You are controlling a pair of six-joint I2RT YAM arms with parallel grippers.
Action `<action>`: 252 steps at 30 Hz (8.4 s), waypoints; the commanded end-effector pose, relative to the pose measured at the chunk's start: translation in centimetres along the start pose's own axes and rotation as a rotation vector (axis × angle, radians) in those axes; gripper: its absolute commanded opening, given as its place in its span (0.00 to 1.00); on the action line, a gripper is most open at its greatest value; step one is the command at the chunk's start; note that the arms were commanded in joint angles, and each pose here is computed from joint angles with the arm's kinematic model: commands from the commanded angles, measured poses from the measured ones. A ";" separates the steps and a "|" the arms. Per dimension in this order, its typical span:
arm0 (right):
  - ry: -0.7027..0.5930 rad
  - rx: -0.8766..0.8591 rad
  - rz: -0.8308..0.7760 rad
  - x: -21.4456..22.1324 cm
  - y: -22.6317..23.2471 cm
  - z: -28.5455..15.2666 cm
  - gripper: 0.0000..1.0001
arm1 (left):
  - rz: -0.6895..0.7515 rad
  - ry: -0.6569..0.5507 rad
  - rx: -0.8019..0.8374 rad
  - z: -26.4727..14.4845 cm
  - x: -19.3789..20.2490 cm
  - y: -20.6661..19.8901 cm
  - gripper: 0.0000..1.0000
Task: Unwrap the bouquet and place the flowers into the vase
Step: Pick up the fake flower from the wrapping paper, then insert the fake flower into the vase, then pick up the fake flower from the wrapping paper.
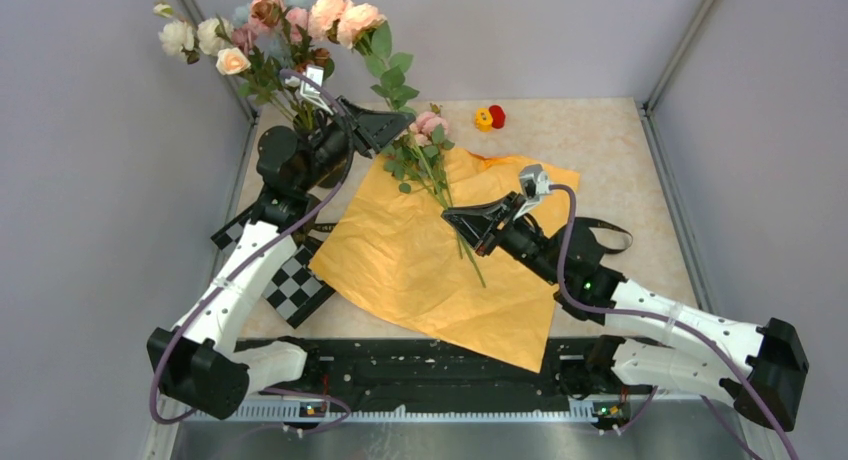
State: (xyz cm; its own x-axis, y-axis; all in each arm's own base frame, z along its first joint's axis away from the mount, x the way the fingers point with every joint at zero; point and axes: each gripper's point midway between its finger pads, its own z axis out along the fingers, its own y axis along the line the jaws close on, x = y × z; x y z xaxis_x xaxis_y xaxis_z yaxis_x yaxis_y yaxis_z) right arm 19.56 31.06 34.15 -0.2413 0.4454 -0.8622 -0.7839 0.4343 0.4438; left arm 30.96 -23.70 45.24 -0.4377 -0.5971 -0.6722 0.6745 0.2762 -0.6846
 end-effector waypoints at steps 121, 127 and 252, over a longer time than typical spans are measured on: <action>-0.023 0.680 -0.042 -3.5 -20.8 -12.2 0.91 | 0.888 -0.205 -0.702 -11.4 -15.9 27.1 0.00; -0.019 0.676 -0.037 -3.3 -20.8 -12.2 0.90 | 0.880 -0.151 -0.706 -11.2 -14.6 28.4 0.01; 0.688 0.762 0.188 22.0 -22.1 -1.4 0.31 | 0.513 0.027 -1.050 -21.7 -2.9 20.3 0.99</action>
State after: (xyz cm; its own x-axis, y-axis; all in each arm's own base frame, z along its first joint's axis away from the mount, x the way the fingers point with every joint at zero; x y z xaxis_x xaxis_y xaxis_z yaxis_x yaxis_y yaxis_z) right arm 29.39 28.97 3.72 -0.8117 0.0930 -0.5766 -0.1794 0.8998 0.3977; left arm 32.98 -0.25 25.82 -0.3215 -0.2366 -0.9169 -0.0427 0.9709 -0.2355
